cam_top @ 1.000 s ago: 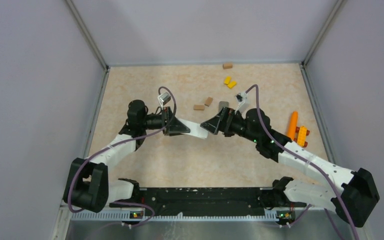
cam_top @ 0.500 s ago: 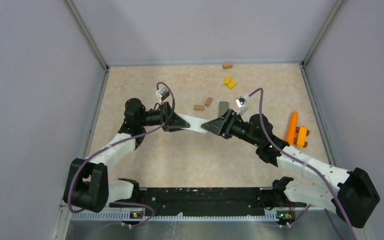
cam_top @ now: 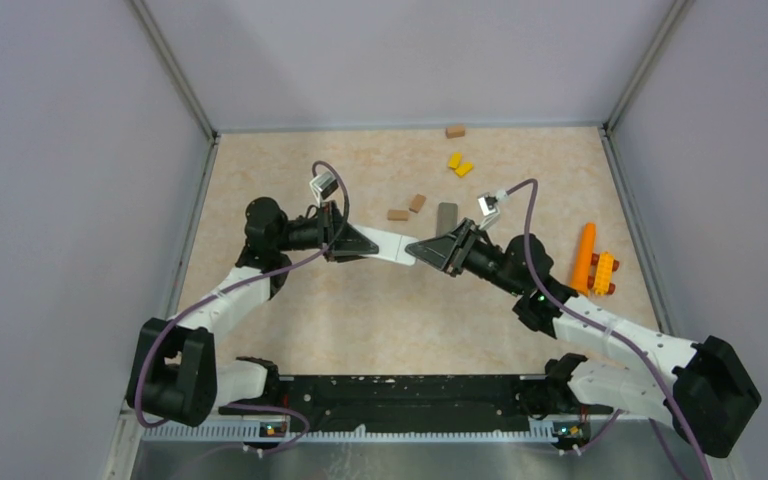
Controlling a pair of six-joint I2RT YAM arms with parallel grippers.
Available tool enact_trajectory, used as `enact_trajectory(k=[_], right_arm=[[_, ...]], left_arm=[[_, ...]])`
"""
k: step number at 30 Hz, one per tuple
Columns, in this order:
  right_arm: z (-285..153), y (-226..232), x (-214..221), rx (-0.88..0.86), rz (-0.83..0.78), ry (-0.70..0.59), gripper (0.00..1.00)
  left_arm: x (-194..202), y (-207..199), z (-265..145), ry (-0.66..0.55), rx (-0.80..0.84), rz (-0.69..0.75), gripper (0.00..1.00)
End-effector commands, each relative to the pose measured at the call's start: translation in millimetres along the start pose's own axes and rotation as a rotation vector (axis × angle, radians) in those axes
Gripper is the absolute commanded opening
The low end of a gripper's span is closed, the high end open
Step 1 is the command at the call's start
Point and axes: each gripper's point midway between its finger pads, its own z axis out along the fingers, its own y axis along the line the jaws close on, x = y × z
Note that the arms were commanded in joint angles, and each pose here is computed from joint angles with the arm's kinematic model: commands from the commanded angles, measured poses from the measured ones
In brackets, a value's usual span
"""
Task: Load the batteries into the remote control
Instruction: Load the battery cover into the remote control.
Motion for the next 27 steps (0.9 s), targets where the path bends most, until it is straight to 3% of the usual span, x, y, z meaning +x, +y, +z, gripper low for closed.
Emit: enact_trajectory(k=[1, 10, 17, 27], right_arm=[[-1.9, 17.5, -10.7, -0.07, -0.039, -0.037, 0.26], [13.2, 13.9, 5.2, -0.111, -0.089, 0.059, 0.17], [26.3, 14.0, 14.5, -0.106, -0.097, 0.111, 0.17], [37.5, 17.7, 17.6, -0.102, -0.14, 0.116, 0.17]], left_arm=[[0.0, -31.8, -2.2, 0.007, 0.058, 0.126, 0.0], [8.1, -44.6, 1.3, 0.031, 0.102, 0.16, 0.0], [37.9, -52.6, 18.4, 0.135, 0.152, 0.288, 0.0], [41.0, -32.2, 33.5, 0.158, 0.078, 0.281, 0.0]])
